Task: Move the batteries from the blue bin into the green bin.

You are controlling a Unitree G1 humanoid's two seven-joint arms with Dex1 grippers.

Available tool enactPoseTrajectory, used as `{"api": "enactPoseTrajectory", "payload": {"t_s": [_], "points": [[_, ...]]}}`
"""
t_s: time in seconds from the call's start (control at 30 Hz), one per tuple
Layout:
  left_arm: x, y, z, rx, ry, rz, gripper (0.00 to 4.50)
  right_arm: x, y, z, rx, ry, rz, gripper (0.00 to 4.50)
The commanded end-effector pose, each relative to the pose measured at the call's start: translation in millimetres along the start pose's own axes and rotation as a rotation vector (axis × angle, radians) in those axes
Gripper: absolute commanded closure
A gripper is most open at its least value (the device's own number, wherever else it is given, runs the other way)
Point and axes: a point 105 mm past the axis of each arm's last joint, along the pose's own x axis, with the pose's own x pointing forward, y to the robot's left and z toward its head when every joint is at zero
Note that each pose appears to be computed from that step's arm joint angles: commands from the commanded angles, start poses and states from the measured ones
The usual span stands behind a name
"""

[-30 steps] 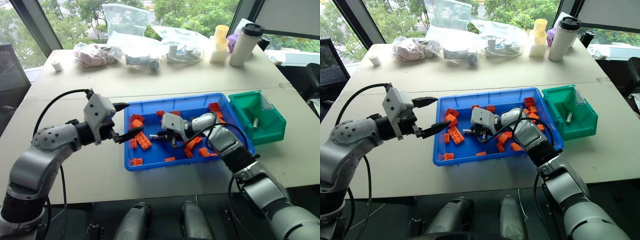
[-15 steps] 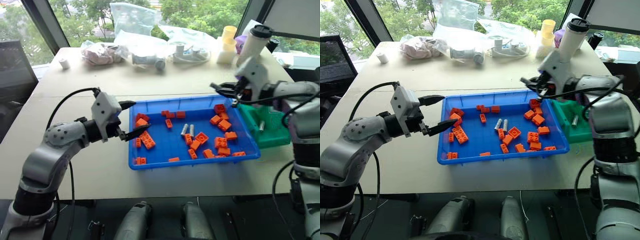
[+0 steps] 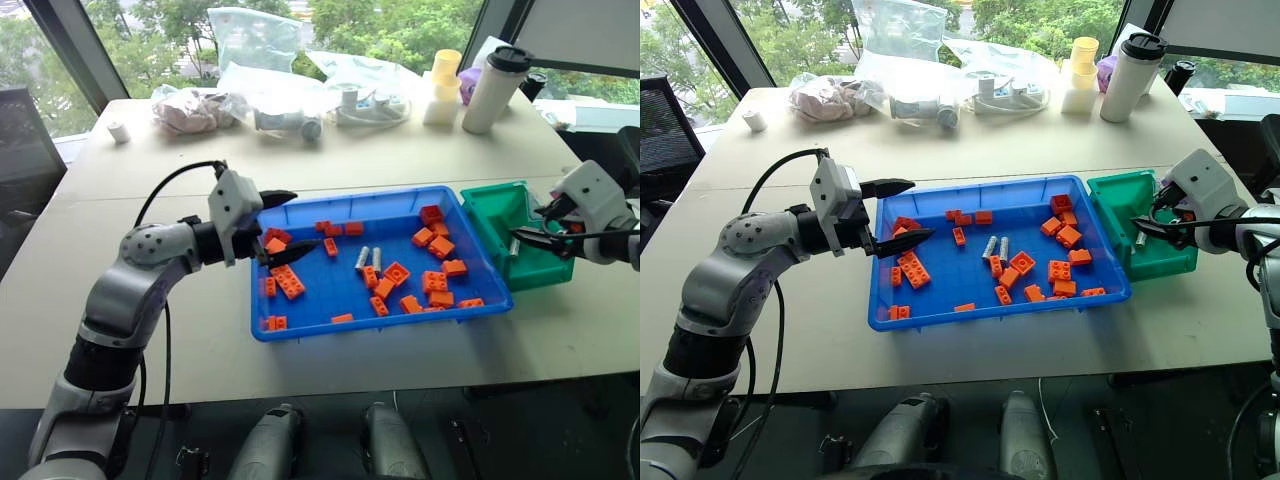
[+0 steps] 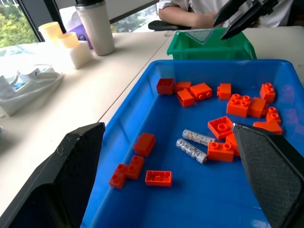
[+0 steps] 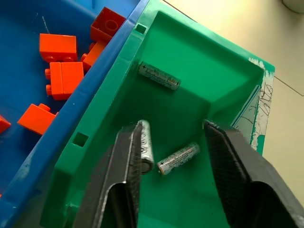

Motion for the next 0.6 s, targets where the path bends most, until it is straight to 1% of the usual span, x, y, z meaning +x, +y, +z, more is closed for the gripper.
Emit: {"api": "enactPoseTrajectory", "payload": {"t_s": [0.03,0.13,0.17,0.2,0.23,0.27,0.3,0.4,0.5,0.6], "points": [[-0.7,0.2,10.1,0.039,-0.031,0.001,0.00,-10.7,1.7,42.9,-0.050,-0.141,-0.006,0.03],[-0.5,-0.8,10.0,0.040,-0.031,0.005,0.00,-9.3,19.6,63.8,-0.048,-0.210,0.070,0.03],[-0.7,-1.1,10.1,0.039,-0.030,0.009,0.00,-4.3,39.9,76.6,-0.031,-0.265,0.150,0.03],[-1.8,-1.0,10.3,0.039,-0.029,0.016,0.00,3.5,68.7,85.5,-0.008,-0.302,0.263,0.03],[-3.2,-0.5,10.2,0.039,-0.027,0.025,0.00,12.6,96.5,88.3,0.011,-0.305,0.360,0.03],[-4.4,-0.1,9.9,0.042,-0.022,0.031,0.00,22.5,117.8,84.8,0.015,-0.286,0.421,0.03],[-5.1,0.2,9.7,0.043,-0.020,0.035,0.00,30.5,129.1,80.2,0.018,-0.263,0.442,0.03],[-5.9,-0.6,10.2,0.040,-0.019,0.043,0.00,49.1,147.1,73.9,0.052,-0.218,0.473,0.03],[-8.2,-0.5,10.3,0.041,-0.013,0.060,0.00,61.2,161.5,71.8,0.031,-0.203,0.522,0.03],[-12.8,0.7,10.0,0.041,-0.003,0.083,0.00,77.2,161.9,62.8,-0.021,-0.161,0.512,0.03]]}}
